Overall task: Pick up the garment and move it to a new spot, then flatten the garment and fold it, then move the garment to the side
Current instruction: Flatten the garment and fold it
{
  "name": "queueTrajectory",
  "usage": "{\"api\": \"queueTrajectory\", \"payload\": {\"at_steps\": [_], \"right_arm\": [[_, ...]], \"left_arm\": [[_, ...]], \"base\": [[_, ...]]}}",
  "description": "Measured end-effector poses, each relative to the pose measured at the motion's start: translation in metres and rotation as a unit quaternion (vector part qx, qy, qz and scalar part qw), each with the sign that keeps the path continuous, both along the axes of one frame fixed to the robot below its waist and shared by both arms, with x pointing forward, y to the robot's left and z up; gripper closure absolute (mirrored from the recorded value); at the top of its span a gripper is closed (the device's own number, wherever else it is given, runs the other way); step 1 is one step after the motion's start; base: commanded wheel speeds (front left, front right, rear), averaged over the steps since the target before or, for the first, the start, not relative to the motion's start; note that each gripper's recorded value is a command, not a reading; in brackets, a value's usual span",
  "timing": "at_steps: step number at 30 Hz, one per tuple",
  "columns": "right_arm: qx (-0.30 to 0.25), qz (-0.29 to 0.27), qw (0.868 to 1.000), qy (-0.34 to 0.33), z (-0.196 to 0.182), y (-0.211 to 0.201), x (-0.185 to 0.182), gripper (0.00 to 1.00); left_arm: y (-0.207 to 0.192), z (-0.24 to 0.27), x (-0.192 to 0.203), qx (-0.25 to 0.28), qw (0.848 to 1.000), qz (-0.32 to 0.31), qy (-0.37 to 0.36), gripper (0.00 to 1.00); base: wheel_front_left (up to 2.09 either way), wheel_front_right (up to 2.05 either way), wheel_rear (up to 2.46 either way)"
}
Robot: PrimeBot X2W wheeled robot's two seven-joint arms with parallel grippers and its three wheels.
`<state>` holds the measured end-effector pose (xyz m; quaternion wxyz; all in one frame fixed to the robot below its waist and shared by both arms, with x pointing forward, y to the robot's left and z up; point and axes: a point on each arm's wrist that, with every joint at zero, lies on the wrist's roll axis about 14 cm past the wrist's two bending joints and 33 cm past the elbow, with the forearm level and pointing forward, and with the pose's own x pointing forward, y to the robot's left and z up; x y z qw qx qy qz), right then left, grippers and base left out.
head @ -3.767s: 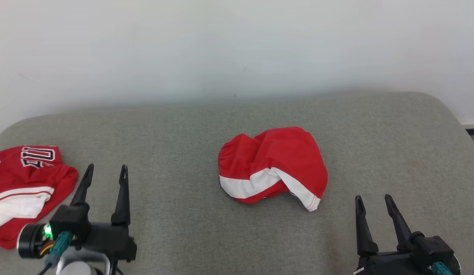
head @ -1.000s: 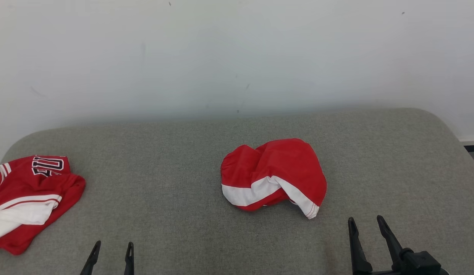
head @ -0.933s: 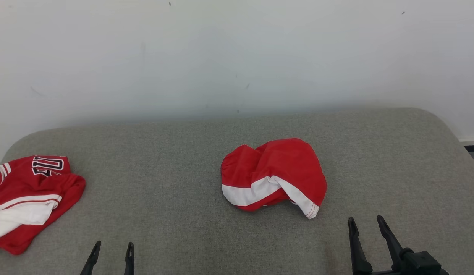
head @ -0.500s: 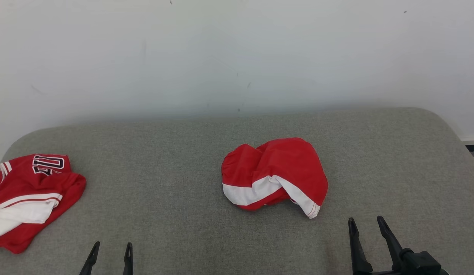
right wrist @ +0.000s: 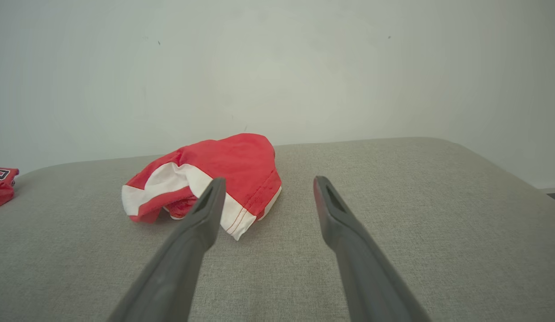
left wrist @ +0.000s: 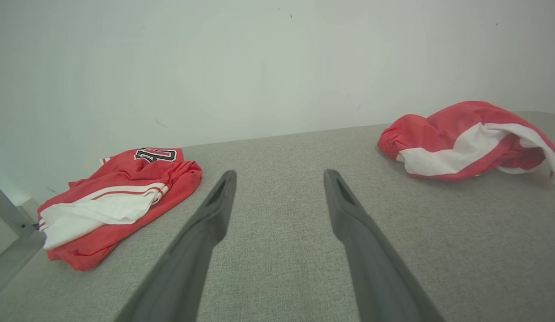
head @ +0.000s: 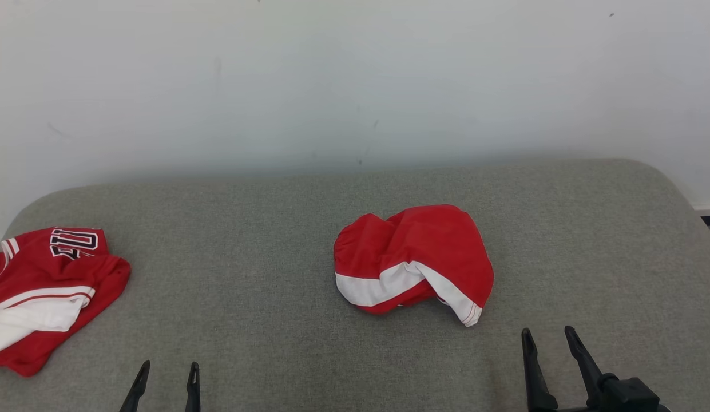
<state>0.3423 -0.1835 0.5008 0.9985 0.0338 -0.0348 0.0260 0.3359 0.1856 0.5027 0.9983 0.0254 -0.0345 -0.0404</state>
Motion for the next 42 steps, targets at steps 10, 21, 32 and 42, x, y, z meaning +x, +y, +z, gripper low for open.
{"api": "queueTrajectory", "payload": {"at_steps": [10,21,32,42], "right_arm": [[-0.02,0.027,0.999,0.022,-0.01,0.017,0.026,0.0],[-0.038,0.05,0.992,0.112,-0.056,0.021,0.067,0.0],[-0.018,0.065,0.983,0.172,-0.086,0.035,0.088,0.61],[-0.003,0.073,0.988,0.139,-0.064,0.04,0.095,1.0]], "left_arm": [[0.0,-0.003,0.004,-0.007,1.0,0.006,0.005,0.0],[0.001,-0.013,0.01,-0.007,1.0,0.009,0.021,0.0],[0.01,-0.017,0.019,-0.008,0.999,0.02,0.03,0.0],[0.01,-0.016,0.019,-0.012,0.999,0.017,0.028,0.0]], "base": [[0.0,0.0,0.0],[0.0,0.0,0.0],[0.0,0.0,0.0],[0.0,0.0,0.0]]}}
